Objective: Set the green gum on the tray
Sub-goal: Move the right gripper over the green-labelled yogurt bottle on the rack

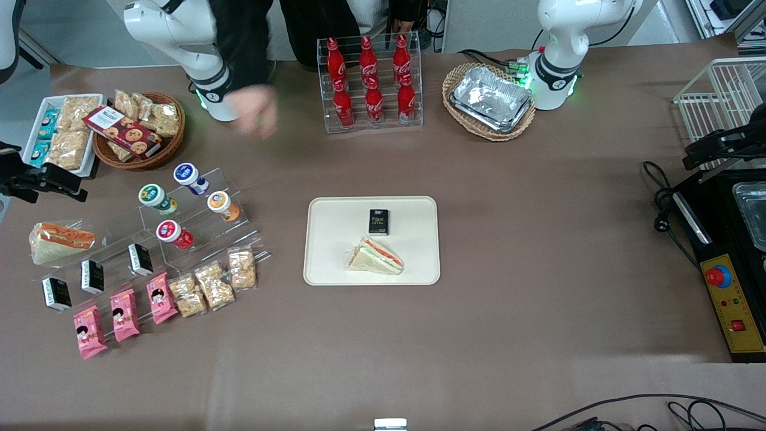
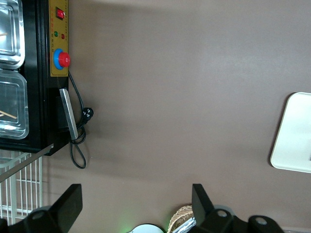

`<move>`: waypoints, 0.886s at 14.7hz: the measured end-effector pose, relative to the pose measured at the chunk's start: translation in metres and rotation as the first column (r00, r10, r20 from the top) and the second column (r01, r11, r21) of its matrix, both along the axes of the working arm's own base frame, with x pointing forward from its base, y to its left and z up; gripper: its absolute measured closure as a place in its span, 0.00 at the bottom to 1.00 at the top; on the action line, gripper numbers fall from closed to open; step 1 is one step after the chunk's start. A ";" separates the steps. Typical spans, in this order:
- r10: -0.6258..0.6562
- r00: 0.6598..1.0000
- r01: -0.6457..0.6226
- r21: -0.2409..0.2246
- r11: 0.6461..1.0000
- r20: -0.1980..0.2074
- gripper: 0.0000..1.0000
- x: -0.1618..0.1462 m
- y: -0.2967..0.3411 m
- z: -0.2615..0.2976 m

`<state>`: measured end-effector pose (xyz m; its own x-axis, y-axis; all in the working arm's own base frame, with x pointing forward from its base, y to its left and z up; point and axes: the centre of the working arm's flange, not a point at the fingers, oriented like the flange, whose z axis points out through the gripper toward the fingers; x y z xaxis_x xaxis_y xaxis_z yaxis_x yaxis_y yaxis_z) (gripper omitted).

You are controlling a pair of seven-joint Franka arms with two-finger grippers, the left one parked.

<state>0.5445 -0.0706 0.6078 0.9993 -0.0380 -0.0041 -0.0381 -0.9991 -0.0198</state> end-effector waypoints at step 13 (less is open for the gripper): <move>0.001 0.999 0.000 0.010 1.000 -0.043 0.00 -0.019 0.002 -0.003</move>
<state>0.5251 -0.0682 0.6051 0.9982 -0.0374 -0.0475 -0.0388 -0.9988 -0.0283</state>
